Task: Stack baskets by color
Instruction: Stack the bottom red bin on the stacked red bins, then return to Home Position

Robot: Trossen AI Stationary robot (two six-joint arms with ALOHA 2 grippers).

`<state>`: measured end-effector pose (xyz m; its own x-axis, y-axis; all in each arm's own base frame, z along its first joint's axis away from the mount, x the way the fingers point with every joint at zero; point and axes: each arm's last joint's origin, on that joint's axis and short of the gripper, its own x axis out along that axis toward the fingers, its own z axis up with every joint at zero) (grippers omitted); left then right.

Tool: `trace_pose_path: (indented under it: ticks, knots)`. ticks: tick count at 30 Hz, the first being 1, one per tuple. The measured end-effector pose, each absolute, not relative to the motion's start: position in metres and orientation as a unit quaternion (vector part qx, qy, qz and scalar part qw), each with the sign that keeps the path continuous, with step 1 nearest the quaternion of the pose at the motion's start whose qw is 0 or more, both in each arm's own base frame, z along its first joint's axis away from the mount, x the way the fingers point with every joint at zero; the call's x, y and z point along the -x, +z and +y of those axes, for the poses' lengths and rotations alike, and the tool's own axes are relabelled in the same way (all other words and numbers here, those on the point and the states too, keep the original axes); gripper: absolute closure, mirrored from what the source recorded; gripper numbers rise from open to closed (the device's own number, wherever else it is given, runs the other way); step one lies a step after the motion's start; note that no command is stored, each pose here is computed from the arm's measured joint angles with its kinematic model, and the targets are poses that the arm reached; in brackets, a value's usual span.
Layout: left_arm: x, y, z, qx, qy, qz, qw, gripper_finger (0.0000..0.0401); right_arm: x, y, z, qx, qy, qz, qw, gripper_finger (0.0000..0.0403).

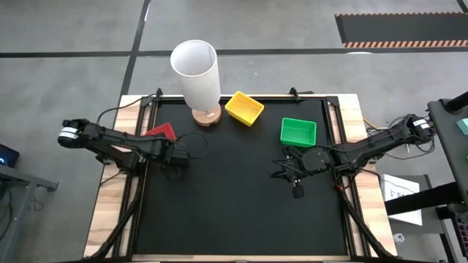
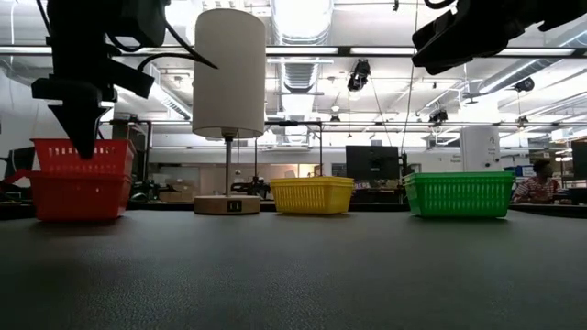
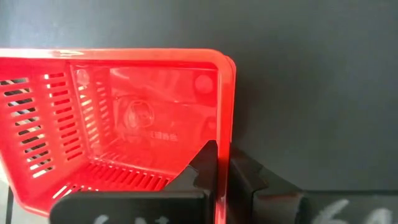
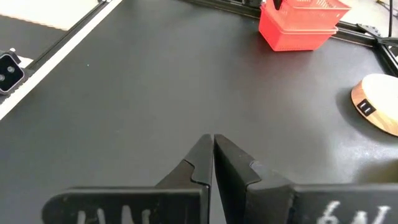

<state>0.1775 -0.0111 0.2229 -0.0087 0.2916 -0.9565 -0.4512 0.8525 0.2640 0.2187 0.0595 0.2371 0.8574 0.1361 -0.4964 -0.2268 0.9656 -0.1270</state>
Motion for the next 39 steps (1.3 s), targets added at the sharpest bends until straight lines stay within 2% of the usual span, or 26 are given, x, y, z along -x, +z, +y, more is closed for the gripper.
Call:
trace_pose_path:
  ticks: [5, 14, 18, 21, 24, 27, 30, 35, 39]
  knots:
    - [-0.178, 0.223, -0.011, 0.054, 0.259, 0.661, 0.702, 0.0393, -0.218, 0.233, 0.059, 0.097, 0.096, 0.254, 0.958, 0.0394]
    - [-0.178, 0.223, -0.011, 0.045, 0.25, 0.662, 0.705, 0.0323, -0.216, 0.224, 0.059, 0.12, 0.103, 0.23, 0.96, 0.0394]
    - [-0.176, 0.228, -0.017, 0.008, 0.202, 0.645, 0.737, 0.0317, -0.214, 0.212, 0.056, 0.139, 0.105, 0.21, 0.962, 0.0394]
    - [-0.18, 0.235, -0.024, -0.016, 0.143, 0.57, 0.809, 0.0317, -0.211, 0.205, 0.051, 0.144, 0.106, 0.181, 0.967, 0.0394]
    - [-0.183, 0.24, -0.027, -0.036, 0.084, 0.441, 0.893, 0.0322, -0.209, 0.201, 0.044, 0.146, 0.11, 0.147, 0.972, 0.0394]
    - [-0.18, 0.239, -0.026, -0.06, 0.034, 0.317, 0.946, 0.0335, -0.208, 0.199, 0.033, 0.149, 0.099, 0.124, 0.976, 0.0394]
    - [-0.168, 0.236, -0.02, -0.081, 0.014, 0.238, 0.968, 0.0355, -0.202, 0.198, 0.02, 0.147, 0.073, 0.123, 0.979, 0.0394]
    - [-0.137, 0.23, -0.007, -0.074, 0.043, 0.193, 0.977, 0.0393, -0.183, 0.197, 0.006, 0.143, 0.051, 0.099, 0.983, 0.0394]
    - [-0.118, 0.223, -0.003, -0.065, 0.051, 0.152, 0.985, 0.0398, -0.163, 0.197, 0.001, 0.156, 0.028, 0.062, 0.985, 0.0394]
